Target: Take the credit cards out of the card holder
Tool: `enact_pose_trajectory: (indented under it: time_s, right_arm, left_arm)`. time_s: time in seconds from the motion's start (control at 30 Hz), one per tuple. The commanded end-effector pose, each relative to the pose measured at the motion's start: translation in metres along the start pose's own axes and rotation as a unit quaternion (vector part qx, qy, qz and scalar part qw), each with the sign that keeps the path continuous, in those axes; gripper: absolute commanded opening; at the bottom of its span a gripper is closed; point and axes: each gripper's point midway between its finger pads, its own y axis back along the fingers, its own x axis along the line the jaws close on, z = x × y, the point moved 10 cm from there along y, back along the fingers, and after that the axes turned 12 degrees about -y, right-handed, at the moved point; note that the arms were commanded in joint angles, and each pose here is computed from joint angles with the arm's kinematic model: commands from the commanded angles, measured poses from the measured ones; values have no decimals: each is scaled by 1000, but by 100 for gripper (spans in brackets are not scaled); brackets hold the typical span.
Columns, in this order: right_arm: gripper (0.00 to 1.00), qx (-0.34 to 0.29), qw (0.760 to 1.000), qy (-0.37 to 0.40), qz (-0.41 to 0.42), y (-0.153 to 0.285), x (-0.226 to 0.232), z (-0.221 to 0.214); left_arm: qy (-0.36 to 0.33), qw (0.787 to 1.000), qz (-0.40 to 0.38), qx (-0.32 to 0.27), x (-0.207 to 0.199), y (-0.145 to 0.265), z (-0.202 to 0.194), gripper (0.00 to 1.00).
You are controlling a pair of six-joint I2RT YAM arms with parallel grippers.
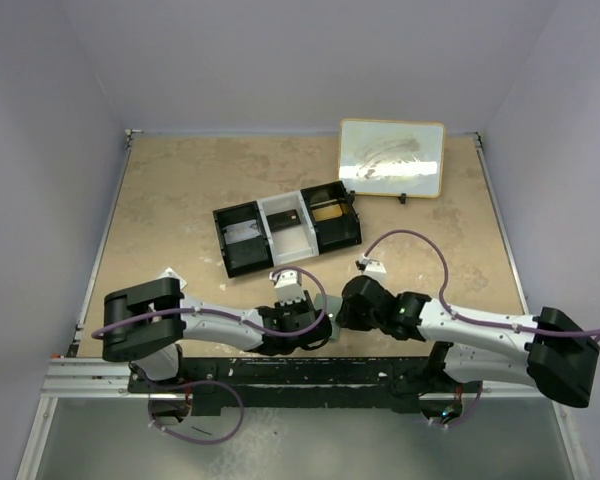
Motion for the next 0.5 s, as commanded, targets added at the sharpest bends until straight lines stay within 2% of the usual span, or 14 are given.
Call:
enact_pose_trajectory:
  time_s: [0.0, 0.13, 0.3, 0.47]
  right_arm:
    - [35, -9, 999, 19, 47, 10, 27, 12]
    - [46, -13, 999, 32, 15, 5, 35, 16]
    - [47, 15, 999, 16, -40, -15, 31, 6]
    - [50, 12, 996, 10, -88, -19, 25, -1]
  left_arm:
    - [-116, 981, 98, 120, 58, -6, -42, 21]
    - [-125, 980, 95, 121, 52, -8, -41, 21]
    - [-118, 982, 86, 117, 48, -7, -39, 21]
    - [-110, 984, 82, 114, 51, -4, -38, 21]
